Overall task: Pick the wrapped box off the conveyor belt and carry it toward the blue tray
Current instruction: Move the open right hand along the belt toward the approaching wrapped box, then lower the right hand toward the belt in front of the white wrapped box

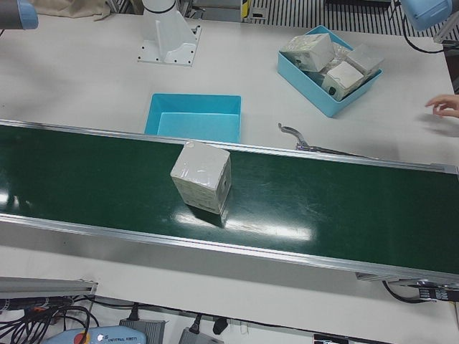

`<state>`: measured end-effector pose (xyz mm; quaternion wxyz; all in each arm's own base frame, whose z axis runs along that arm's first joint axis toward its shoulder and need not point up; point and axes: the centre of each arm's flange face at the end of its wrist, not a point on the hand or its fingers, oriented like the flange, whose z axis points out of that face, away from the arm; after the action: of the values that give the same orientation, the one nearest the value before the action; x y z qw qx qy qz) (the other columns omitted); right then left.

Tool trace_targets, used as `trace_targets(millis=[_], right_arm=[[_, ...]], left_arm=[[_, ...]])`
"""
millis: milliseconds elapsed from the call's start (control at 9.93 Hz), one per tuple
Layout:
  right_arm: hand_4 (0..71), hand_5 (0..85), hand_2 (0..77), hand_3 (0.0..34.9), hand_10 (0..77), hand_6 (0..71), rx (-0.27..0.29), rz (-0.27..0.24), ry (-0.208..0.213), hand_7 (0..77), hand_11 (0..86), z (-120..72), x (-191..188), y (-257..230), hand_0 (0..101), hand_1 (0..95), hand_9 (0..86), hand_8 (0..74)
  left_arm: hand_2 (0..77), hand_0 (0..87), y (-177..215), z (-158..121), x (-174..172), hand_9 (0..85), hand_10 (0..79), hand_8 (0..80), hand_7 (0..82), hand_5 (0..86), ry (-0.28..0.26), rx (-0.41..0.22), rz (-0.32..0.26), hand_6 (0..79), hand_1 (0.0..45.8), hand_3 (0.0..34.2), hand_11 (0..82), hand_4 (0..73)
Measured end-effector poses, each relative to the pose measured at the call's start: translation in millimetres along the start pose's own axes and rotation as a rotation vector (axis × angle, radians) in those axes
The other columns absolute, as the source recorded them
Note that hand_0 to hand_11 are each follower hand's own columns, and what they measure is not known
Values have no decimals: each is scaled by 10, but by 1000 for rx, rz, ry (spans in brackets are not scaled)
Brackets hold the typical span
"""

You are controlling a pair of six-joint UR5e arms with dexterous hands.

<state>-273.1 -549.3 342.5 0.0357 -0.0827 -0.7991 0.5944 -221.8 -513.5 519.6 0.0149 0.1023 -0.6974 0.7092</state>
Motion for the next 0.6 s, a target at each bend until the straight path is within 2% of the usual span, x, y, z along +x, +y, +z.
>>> trace_targets(millis=[604], right_arm=[[142, 120, 49, 0, 0, 109, -3, 7, 22, 245, 16, 21, 181, 45, 469, 109, 104, 82]], left_arm=[[11, 0, 0, 0, 0, 5, 0, 5, 5, 11, 0, 0, 0, 0, 0, 0, 0, 5]])
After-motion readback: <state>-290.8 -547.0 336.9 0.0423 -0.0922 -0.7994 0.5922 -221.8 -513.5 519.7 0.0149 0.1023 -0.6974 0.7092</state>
